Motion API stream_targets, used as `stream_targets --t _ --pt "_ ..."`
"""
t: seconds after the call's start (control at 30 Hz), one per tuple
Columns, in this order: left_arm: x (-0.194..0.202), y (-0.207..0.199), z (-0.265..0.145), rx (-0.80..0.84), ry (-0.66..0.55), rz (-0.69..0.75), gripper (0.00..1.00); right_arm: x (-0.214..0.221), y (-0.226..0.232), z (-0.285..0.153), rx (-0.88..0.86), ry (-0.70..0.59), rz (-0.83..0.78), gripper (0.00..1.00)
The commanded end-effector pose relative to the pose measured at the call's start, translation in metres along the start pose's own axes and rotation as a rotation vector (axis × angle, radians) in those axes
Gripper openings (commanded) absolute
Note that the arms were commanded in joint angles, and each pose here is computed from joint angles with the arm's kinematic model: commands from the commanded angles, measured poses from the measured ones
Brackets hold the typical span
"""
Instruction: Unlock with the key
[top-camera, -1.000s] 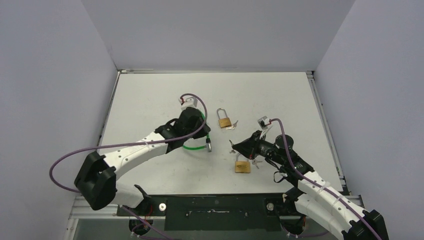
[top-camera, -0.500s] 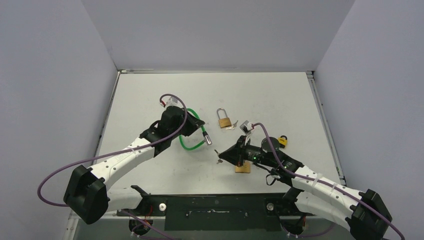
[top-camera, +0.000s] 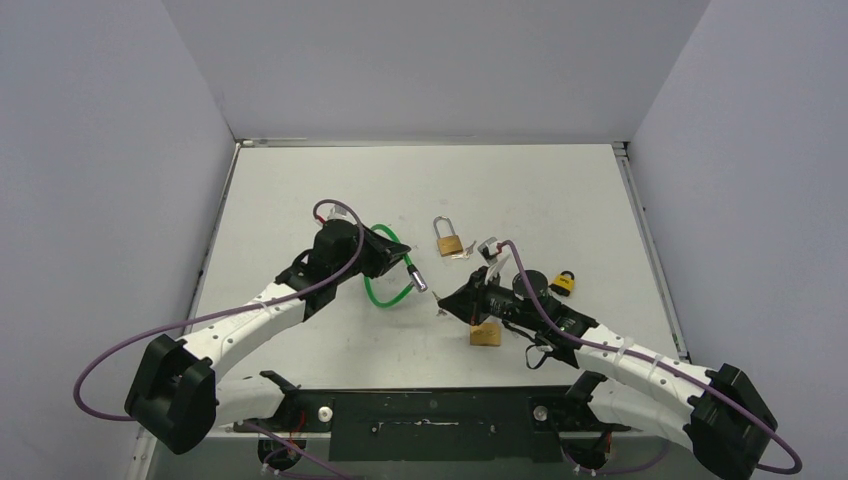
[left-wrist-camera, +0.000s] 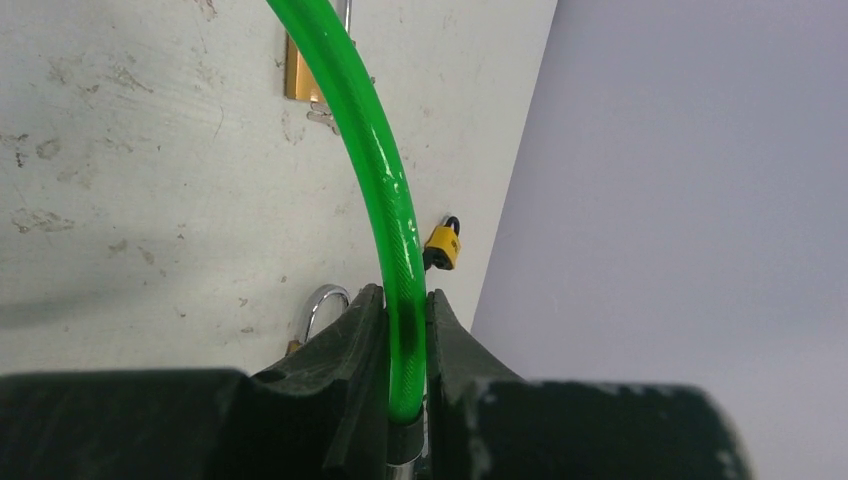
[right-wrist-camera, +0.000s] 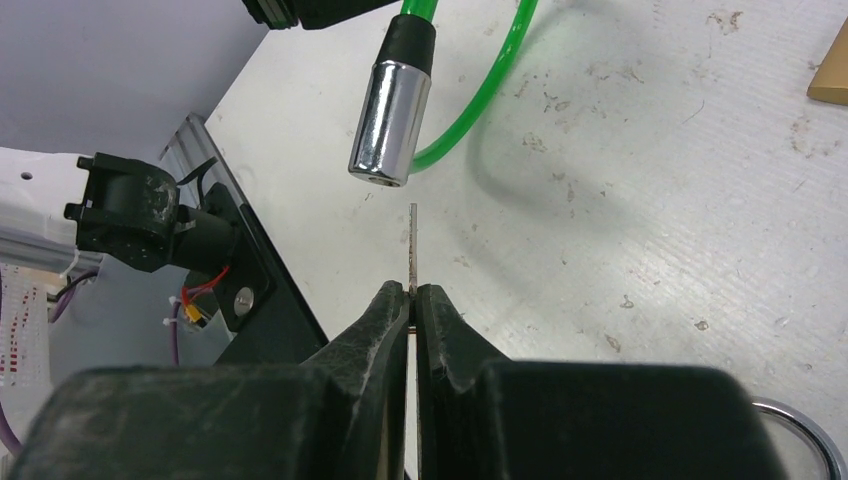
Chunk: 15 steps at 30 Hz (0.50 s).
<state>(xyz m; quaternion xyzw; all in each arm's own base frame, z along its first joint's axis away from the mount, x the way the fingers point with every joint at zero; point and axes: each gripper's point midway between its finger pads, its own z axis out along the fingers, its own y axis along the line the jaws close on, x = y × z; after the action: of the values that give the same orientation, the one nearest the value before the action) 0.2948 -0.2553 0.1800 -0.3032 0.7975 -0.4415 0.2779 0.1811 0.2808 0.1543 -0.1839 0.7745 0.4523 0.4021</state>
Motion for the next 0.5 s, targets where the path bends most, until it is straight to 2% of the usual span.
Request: stream_targets --t 0.0,0.47 --pt "0.0002 -0.0296 -0.0080 0.123 0.018 -0.044 0.00 -0.0288 0.0195 0.0043 -0.058 -0.080 -0.034 0.00" --pt "0.0033 -0.0259 -0.0063 0.134 0.034 -0.056 0.00 -0.0273 0.0260 0.0086 -0.096 -0.082 -0.016 0.00"
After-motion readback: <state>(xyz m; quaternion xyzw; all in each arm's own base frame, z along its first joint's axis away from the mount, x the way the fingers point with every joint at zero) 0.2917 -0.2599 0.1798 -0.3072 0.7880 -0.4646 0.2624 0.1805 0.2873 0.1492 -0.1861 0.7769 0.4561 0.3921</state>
